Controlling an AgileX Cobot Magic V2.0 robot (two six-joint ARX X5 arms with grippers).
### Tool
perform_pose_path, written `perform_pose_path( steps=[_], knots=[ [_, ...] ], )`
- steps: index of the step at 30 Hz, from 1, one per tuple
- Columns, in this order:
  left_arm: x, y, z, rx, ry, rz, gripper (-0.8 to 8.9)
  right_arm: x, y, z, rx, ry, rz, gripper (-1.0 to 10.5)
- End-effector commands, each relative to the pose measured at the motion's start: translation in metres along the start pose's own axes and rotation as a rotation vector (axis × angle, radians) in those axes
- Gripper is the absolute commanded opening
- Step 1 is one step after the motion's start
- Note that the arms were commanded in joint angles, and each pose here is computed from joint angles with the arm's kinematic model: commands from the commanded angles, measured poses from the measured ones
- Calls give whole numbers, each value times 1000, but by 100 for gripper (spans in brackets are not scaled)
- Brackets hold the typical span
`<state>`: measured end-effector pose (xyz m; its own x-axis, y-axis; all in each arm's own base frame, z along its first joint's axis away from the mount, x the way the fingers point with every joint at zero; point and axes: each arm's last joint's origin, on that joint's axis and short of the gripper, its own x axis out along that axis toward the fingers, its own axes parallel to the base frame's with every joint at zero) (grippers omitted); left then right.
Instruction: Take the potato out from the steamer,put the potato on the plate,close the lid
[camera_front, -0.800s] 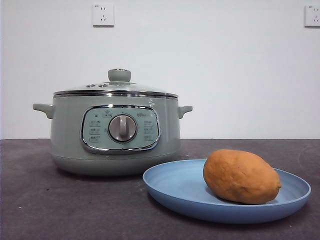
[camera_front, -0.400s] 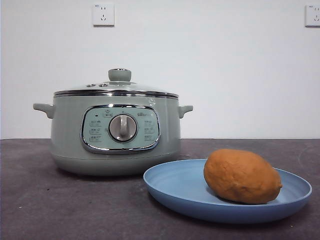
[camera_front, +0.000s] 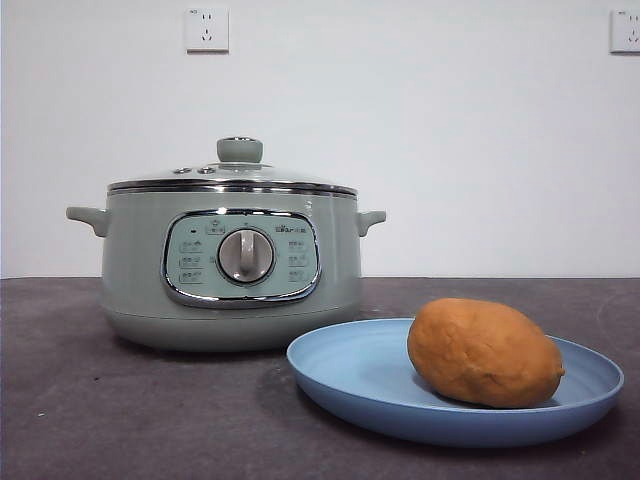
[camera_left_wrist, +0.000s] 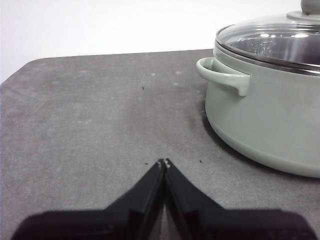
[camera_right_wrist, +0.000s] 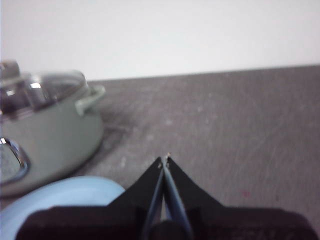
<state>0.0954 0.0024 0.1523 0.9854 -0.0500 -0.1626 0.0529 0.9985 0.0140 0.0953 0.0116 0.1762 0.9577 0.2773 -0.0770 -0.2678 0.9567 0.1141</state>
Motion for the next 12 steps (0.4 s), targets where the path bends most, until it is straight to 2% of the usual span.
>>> perform_pose_path(
  steps=[1, 6, 12],
  knots=[
    [1, 0, -5, -12, 13, 4, -4, 2, -2, -13, 24, 8, -3, 0],
    [1, 0, -5, -12, 13, 4, -4, 2, -4, -26, 42, 75, -42, 0],
    [1, 0, -5, -12, 13, 4, -4, 1, -4, -26, 60, 78, -61, 0]
  ],
)
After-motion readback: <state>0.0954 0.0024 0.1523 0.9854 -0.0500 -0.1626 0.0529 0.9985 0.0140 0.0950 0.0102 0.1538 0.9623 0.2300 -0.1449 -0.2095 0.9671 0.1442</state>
